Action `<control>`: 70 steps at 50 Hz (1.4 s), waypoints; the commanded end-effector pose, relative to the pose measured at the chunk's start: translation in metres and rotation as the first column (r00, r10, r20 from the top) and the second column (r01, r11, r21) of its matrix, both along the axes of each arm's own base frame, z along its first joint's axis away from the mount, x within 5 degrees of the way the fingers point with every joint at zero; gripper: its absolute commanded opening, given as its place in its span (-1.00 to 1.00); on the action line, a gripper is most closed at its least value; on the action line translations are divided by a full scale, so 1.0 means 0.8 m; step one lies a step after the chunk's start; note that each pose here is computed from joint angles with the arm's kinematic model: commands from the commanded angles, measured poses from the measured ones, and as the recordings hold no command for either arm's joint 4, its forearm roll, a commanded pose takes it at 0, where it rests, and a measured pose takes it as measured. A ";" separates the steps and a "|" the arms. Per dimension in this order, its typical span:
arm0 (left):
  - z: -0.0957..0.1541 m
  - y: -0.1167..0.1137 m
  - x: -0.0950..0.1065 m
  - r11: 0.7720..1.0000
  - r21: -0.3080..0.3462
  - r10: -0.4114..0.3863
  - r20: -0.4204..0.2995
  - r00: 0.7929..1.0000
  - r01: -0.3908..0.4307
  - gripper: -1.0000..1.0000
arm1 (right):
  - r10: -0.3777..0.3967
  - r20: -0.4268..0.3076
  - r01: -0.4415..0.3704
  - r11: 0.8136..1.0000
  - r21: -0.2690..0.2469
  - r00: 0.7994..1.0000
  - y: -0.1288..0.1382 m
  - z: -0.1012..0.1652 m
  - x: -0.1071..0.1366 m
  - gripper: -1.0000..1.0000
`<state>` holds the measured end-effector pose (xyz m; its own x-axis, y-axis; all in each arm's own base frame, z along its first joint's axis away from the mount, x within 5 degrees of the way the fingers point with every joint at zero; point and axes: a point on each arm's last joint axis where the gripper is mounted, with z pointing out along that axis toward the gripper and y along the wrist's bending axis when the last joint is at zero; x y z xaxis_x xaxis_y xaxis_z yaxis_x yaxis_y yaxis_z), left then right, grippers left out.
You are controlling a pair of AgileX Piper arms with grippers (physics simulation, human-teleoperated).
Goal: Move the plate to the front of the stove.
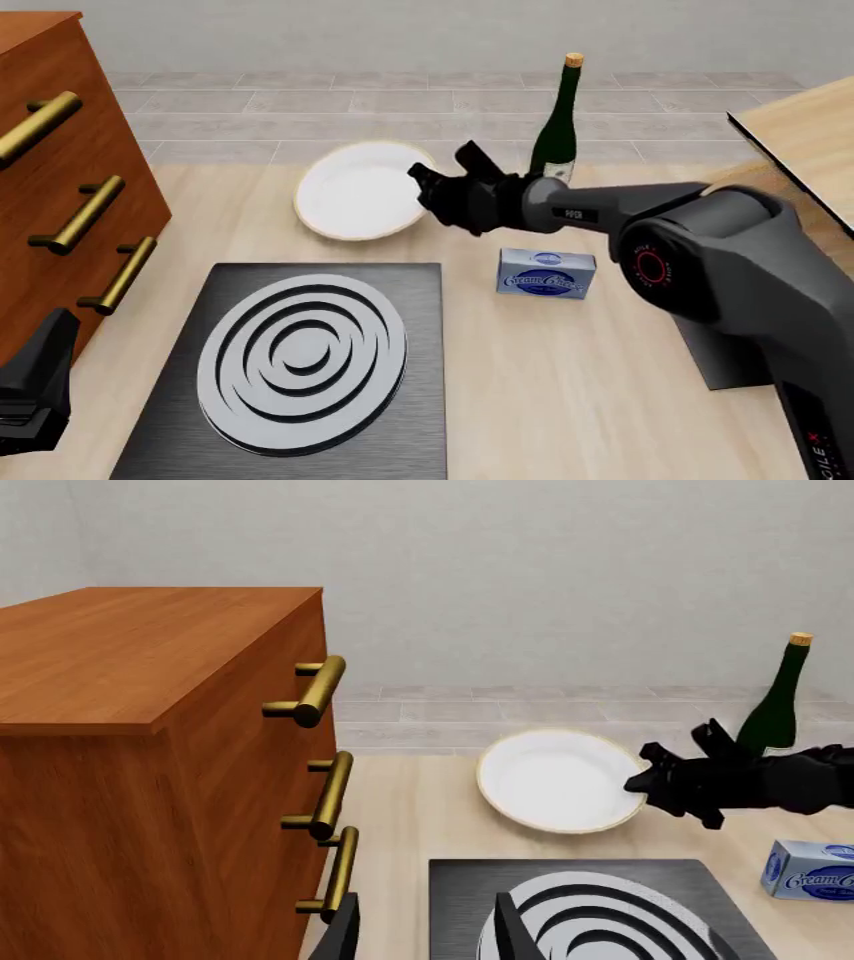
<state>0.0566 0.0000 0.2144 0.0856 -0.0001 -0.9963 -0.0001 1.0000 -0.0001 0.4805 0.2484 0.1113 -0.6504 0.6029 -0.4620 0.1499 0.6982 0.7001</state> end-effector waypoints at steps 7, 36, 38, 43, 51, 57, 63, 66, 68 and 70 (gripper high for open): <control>0.000 0.000 0.000 1.000 0.000 0.000 0.000 1.000 0.000 1.00 | 0.050 -0.024 -0.052 0.993 -0.110 0.998 -0.006 -0.027 0.003 -1.00; 0.000 0.000 0.000 1.000 0.000 0.000 0.000 1.000 0.000 1.00 | 0.070 -0.010 -0.070 0.983 -0.172 0.998 -0.023 -0.007 0.009 1.00; 0.000 0.000 0.000 1.000 0.000 0.000 0.000 1.000 0.000 1.00 | 0.068 -0.008 -0.068 0.982 -0.178 0.998 -0.028 -0.004 0.010 1.00; 0.000 0.000 0.000 1.000 0.000 0.000 0.000 1.000 0.000 1.00 | 0.063 0.000 -0.061 0.981 -0.184 0.998 -0.037 0.006 0.011 1.00; 0.000 0.000 0.000 1.000 0.000 0.000 0.000 1.000 0.000 1.00 | 0.061 0.031 -0.055 0.983 -0.175 0.998 -0.043 0.037 0.002 1.00; 0.000 0.000 0.000 1.000 0.000 0.000 0.000 1.000 0.000 1.00 | 0.061 0.054 -0.052 0.985 -0.166 0.997 -0.045 0.059 -0.006 1.00; 0.000 0.000 0.000 1.000 0.000 0.000 0.000 1.000 0.000 1.00 | 0.063 0.083 -0.050 0.987 -0.151 0.995 -0.049 0.088 -0.021 1.00; 0.000 0.000 0.000 1.000 0.000 0.000 0.000 1.000 0.000 1.00 | 0.063 0.095 -0.049 0.989 -0.140 0.993 -0.050 0.099 -0.032 1.00; 0.000 0.000 0.000 1.000 0.000 0.000 0.000 1.000 0.000 1.00 | 0.064 0.103 -0.049 0.989 -0.137 0.993 -0.052 0.105 -0.037 1.00; 0.000 0.000 0.000 1.000 0.000 0.000 0.000 1.000 0.000 1.00 | 0.063 0.107 -0.049 0.990 -0.134 0.992 -0.052 0.108 -0.039 1.00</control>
<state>0.0566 0.0000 0.2144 0.0854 -0.0001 -0.9963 0.0000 1.0000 -0.0001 0.4655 0.2115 0.1736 -0.6402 0.4882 -0.5931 0.0572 0.8002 0.5970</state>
